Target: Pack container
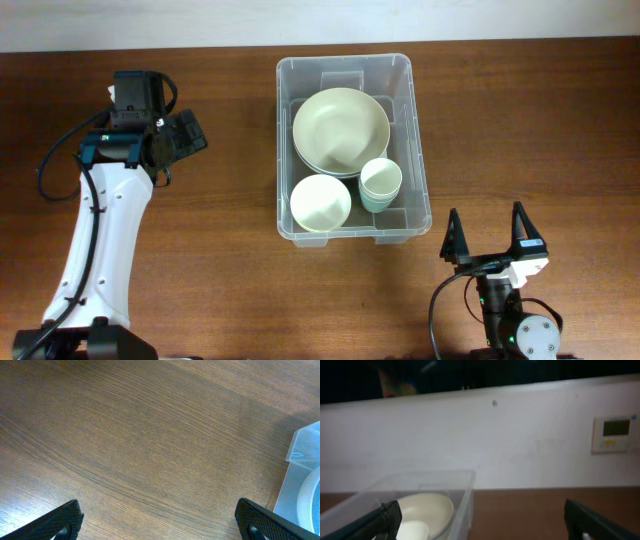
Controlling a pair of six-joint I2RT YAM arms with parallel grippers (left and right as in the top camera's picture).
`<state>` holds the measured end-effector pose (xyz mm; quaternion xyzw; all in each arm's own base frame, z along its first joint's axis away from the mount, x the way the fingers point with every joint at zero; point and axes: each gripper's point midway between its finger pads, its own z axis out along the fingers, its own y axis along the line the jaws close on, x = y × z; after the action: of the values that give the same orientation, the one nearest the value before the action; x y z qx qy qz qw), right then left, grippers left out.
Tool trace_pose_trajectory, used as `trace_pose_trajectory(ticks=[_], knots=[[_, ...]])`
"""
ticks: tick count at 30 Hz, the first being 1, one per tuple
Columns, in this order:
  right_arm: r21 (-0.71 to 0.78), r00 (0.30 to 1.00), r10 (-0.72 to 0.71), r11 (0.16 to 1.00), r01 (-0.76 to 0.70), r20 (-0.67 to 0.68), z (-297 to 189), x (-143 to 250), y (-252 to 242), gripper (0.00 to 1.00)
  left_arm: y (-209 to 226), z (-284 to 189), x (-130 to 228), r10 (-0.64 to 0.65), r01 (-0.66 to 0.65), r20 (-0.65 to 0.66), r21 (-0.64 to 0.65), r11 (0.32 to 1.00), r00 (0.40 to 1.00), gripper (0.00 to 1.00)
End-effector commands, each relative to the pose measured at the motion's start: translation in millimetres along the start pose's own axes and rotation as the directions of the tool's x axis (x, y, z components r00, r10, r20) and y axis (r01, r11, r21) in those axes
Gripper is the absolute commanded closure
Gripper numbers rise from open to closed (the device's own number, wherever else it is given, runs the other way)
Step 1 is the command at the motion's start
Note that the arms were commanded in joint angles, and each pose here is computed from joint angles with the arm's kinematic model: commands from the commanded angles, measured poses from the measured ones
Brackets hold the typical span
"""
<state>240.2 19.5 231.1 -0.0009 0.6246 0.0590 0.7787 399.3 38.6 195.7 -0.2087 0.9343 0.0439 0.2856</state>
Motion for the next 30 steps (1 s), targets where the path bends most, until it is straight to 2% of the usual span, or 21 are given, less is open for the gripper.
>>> trace_pose_trajectory(ticks=[1, 11, 30], knots=[[0.035, 0.997, -0.045, 0.998, 0.047, -0.062, -1.3, 17.0, -7.5, 0.01, 1.5, -2.2, -6.0, -0.008, 0.008, 0.017, -0.007, 1.0, 1.0, 0.01], [0.034, 0.955, -0.065, 0.996, 0.078, -0.29, -11.4, 72.8, -11.6, 0.01, 1.5, -2.2, -6.0, -0.008, 0.008, 0.017, -0.007, 1.0, 1.0, 0.01], [0.032, 0.954, -0.064, 0.997, 0.077, -0.293, -11.6, 73.6, -11.4, 0.01, 1.5, -2.2, -6.0, -0.008, 0.008, 0.017, -0.007, 1.0, 1.0, 0.01]])
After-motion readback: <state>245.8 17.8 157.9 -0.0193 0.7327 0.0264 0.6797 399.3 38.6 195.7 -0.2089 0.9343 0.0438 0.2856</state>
